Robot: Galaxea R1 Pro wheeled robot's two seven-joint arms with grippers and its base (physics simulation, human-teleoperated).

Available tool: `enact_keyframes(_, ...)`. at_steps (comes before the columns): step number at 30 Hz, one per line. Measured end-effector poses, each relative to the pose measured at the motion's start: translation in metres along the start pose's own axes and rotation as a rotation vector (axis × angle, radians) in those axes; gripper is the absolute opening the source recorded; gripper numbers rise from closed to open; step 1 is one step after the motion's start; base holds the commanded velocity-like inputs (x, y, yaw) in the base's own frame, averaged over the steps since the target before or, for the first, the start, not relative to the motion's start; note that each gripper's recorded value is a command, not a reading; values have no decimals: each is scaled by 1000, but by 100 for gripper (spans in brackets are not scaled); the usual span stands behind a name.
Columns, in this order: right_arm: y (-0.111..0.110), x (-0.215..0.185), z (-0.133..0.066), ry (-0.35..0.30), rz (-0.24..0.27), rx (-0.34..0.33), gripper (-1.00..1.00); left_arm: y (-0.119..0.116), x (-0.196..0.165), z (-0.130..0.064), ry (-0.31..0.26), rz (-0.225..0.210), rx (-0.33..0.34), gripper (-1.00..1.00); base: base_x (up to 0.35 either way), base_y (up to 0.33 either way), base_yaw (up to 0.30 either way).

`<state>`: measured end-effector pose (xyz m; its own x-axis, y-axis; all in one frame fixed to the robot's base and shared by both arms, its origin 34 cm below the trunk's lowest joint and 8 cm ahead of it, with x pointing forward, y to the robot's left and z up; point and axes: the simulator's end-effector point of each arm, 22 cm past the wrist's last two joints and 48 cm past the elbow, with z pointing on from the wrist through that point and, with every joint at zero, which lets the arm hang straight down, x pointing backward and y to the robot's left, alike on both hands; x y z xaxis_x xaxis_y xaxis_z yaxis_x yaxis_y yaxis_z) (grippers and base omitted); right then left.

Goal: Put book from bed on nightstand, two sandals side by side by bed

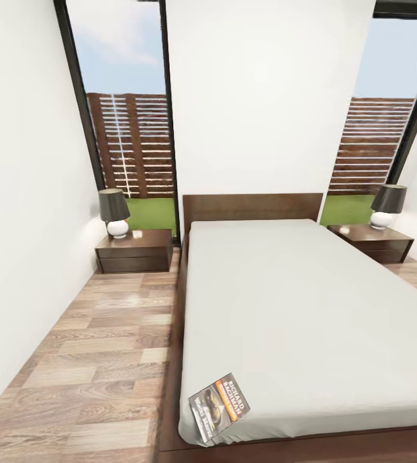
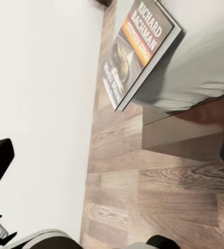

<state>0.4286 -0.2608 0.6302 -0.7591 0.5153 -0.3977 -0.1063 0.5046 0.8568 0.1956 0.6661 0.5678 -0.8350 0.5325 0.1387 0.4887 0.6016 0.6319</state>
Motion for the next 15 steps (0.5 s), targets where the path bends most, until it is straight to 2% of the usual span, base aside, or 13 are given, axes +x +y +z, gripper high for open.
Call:
enact_keyframes(8,0,-4,0,-20,11,1,100,0,0,0,0,0,0,100,0,158,0)
enact_keyframes(15,0,-6,0,-26,12,1,100,-2,-1,0,-1,0,2,100,0,64,0)
